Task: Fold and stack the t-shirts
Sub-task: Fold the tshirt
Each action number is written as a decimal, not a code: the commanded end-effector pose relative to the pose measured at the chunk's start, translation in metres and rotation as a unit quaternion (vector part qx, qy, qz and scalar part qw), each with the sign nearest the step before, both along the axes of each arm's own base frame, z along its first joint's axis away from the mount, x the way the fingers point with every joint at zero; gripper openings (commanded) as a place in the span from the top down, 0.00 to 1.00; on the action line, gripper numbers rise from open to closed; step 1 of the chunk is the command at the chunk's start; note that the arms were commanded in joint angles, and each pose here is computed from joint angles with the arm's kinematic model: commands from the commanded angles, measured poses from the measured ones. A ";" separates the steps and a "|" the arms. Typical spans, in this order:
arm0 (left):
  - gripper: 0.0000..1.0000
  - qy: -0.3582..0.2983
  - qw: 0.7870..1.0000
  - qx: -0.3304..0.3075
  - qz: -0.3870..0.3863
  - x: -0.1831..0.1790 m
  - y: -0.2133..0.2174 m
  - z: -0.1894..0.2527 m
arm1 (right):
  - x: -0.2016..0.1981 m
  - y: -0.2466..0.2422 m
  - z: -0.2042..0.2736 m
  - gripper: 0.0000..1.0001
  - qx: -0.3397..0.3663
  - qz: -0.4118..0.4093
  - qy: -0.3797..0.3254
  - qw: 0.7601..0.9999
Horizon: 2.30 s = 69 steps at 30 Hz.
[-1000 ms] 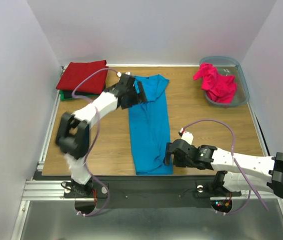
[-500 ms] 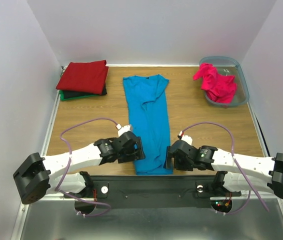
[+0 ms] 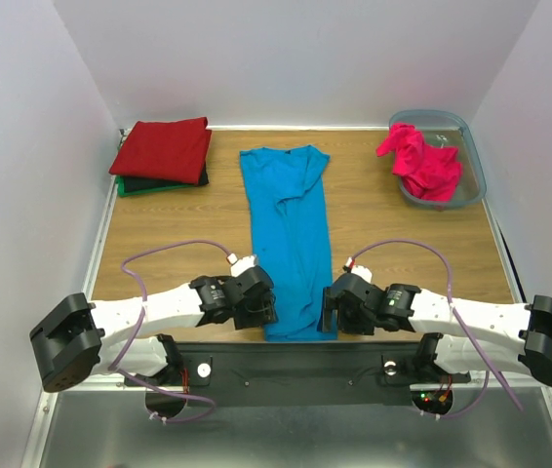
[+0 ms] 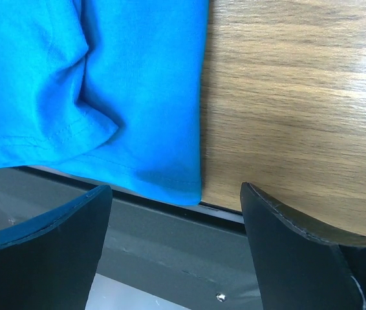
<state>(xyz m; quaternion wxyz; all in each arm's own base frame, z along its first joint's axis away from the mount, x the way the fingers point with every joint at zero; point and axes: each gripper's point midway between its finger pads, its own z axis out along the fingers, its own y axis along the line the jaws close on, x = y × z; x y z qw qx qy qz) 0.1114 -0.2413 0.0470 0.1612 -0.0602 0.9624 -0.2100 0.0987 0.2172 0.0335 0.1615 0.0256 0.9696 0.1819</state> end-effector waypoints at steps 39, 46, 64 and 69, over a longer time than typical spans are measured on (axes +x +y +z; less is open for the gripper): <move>1.00 0.060 0.995 -0.068 0.031 -0.046 0.030 -0.023 | -0.046 0.024 -0.014 0.62 0.059 0.047 0.123 0.990; 1.00 0.060 0.994 -0.086 0.031 -0.047 0.028 -0.018 | -0.024 0.034 -0.014 0.92 0.041 0.037 0.086 0.995; 1.00 -0.100 0.984 -0.090 0.113 0.040 0.029 0.056 | 0.062 0.045 0.073 1.00 0.098 -0.010 -0.088 0.991; 1.00 -0.143 0.978 -0.083 0.128 0.086 0.034 0.076 | 0.104 0.036 0.092 1.00 0.083 -0.035 -0.133 0.987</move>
